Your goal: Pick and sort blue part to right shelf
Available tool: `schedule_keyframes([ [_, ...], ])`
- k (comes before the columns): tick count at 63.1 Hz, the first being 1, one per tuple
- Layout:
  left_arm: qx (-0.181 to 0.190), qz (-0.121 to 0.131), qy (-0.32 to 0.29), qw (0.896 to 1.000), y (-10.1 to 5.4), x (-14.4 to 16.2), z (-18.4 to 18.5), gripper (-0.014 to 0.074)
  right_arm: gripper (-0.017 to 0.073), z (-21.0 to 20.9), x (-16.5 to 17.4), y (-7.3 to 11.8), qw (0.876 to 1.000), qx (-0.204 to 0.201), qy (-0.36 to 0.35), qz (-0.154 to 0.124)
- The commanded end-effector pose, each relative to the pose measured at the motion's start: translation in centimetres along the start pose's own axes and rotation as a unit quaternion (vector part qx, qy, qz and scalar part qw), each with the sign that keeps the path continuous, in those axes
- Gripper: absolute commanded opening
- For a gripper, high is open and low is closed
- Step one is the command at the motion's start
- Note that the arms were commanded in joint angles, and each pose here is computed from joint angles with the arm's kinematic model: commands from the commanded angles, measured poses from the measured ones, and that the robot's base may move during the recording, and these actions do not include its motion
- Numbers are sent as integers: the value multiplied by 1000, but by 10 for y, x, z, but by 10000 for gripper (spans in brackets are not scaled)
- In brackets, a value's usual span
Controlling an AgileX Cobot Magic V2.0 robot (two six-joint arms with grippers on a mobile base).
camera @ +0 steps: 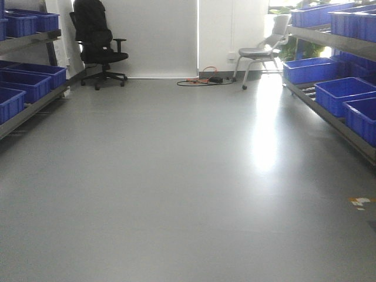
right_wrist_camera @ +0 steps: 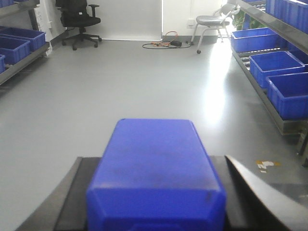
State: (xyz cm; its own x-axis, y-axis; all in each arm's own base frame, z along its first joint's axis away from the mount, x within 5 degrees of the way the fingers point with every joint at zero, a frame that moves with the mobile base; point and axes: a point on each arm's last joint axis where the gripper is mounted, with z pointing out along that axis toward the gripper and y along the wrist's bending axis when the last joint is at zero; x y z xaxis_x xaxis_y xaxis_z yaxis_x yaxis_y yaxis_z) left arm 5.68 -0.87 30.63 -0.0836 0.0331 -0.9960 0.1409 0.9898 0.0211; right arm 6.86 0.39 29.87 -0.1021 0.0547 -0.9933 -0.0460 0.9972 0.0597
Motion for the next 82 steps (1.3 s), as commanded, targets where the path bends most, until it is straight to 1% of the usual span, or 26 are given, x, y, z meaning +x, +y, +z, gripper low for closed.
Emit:
schedule_keyframes([
  [1, -3, -5, -57, 998, 1, -17, -2, 386, 393, -2, -18, 0, 998, 3, -59, -4],
  [82, -3, -5, -57, 998, 1, -17, -2, 386, 393, -2, -18, 0, 998, 3, -59, -4],
])
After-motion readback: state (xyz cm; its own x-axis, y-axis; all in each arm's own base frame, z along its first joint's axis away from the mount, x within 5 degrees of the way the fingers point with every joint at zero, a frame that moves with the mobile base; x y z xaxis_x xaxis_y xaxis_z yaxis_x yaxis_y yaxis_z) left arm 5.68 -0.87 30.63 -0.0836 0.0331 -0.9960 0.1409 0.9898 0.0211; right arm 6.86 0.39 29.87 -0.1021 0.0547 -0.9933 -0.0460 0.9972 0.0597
